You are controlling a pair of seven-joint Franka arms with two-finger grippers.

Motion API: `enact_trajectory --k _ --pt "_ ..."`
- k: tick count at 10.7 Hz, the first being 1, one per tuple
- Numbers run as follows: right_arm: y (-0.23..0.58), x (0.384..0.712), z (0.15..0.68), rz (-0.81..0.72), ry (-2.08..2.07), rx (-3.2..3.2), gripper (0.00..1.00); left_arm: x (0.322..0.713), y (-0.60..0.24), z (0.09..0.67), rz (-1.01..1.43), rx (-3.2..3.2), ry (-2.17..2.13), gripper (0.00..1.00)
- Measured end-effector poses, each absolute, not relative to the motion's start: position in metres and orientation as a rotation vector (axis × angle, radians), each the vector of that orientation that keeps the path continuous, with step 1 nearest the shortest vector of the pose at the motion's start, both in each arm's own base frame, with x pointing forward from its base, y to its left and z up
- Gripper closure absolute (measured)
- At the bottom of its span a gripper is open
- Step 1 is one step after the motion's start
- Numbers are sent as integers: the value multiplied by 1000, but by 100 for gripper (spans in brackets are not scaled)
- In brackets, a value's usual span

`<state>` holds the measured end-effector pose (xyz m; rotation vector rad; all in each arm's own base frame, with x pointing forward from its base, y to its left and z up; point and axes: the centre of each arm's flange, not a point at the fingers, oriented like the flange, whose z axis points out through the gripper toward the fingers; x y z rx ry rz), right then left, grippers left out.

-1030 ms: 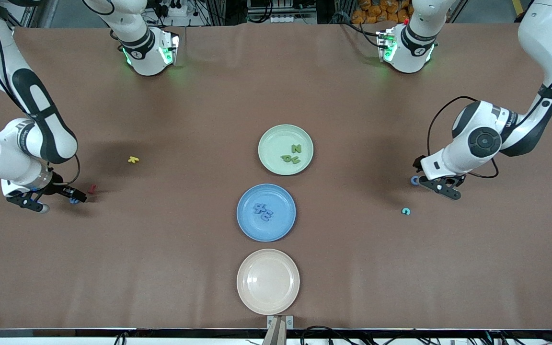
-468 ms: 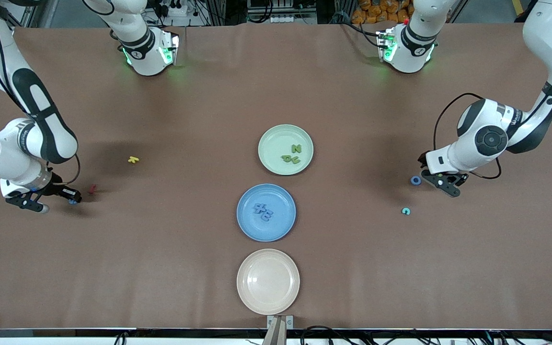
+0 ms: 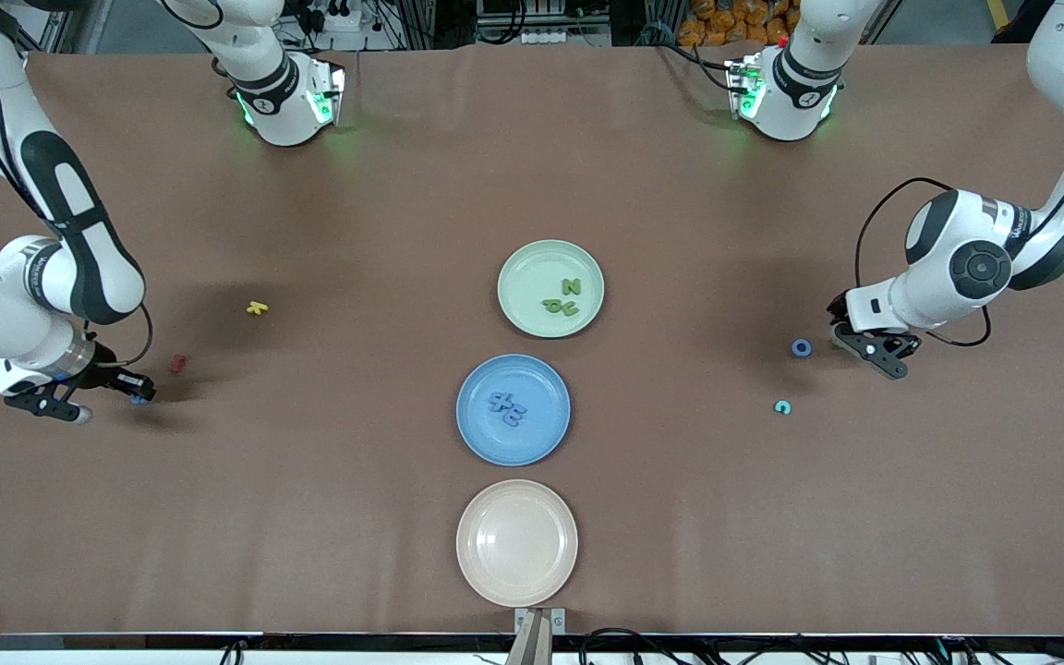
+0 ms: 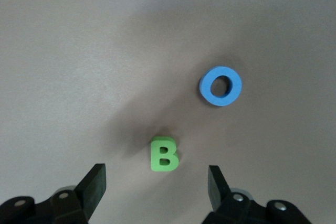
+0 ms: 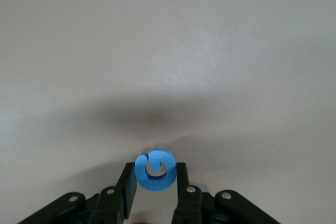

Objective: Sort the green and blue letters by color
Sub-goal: 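Grasp the blue 9 with the right gripper while the left gripper reaches the B, then place the 9 on the blue plate while the left gripper grasps the B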

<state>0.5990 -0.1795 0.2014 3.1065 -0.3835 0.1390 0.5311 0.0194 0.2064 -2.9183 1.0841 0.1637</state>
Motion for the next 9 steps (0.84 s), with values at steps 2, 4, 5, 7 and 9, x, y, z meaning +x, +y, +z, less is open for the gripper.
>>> enact_trajectory --k 2,4,5,7,9 --pt "-149 616 218 168 -401 3108 65 529 15 201 152 -2931 1097 19" --pt "-95 634 227 193 -507 3106 65 528 14 197 150 -2942 1102 24" --pt "-61 642 231 206 -577 3104 65 528 14 197 147 -2944 1101 24" --pt "6 651 236 220 -683 3104 65 528 18 194 135 -2951 1094 25" --pt "76 655 239 234 -727 3120 65 527 22 187 134 -2965 1085 25"
